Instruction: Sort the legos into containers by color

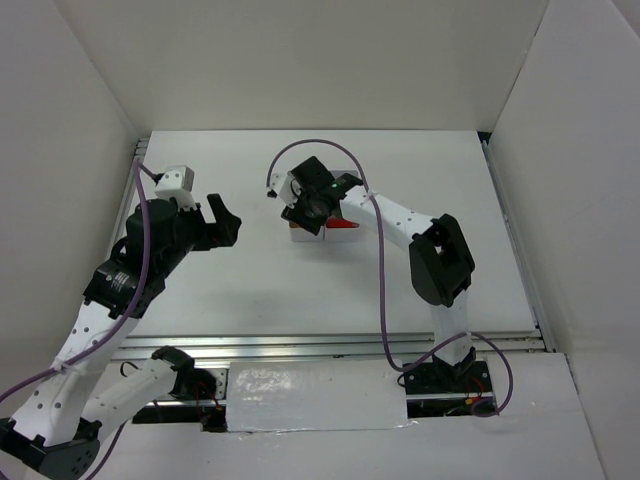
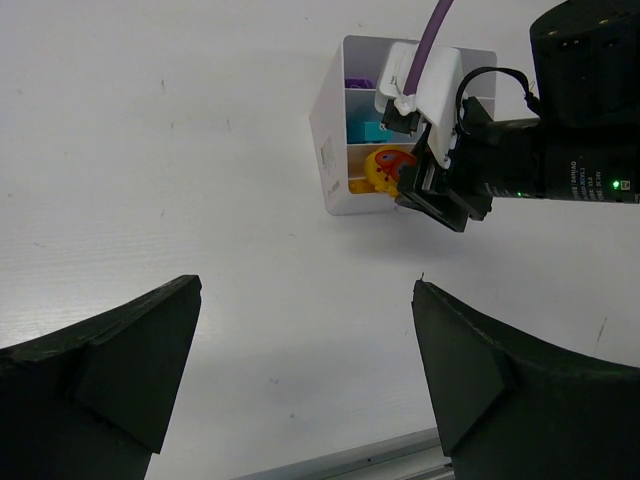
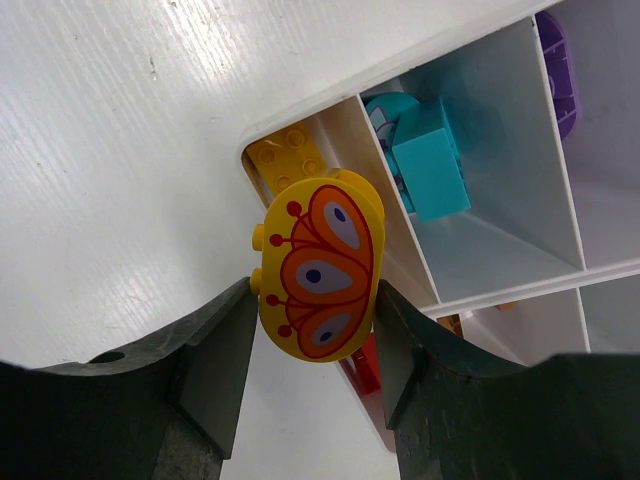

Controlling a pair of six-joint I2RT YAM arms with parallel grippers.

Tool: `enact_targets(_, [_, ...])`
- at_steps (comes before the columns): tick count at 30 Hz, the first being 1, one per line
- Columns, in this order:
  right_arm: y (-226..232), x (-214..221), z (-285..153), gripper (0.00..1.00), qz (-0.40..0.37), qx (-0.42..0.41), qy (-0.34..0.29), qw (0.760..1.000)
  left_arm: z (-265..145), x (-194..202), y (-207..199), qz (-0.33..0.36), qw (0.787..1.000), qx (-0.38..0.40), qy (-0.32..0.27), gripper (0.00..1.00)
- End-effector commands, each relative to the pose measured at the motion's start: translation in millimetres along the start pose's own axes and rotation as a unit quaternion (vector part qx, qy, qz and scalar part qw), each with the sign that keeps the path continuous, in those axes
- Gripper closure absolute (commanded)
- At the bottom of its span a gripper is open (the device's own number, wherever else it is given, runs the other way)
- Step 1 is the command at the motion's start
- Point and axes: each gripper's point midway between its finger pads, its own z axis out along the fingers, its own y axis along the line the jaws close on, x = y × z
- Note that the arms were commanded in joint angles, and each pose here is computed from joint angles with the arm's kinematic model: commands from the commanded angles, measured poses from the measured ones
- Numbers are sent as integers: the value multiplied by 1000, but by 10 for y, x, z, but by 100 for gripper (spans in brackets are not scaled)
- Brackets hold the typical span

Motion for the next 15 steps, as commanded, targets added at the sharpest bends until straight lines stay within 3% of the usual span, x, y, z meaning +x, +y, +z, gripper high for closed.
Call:
enact_targets(1, [-19,-92,50,44,2,8,-15,1000,-14,-87,-16,9,1000,8,-21,1])
enact_targets(5, [-17,-93,44,43,5,8,-15,1000,-6,-79,-17,8,1000,8,-20,1])
enact_targets(6, [-8,-77,45,13,6,7,-13,1000,-6,-77,-22,8,1000,10,-20,1])
enact_targets(7, [3,-73,45,1,6,3,-14,1000,-2,-78,-23,8,1000,10,-20,1])
enact_targets(15, [66,-94,-14,1,10,-10,-25,1000,-4,-65,-20,6,1000,11,-19,1])
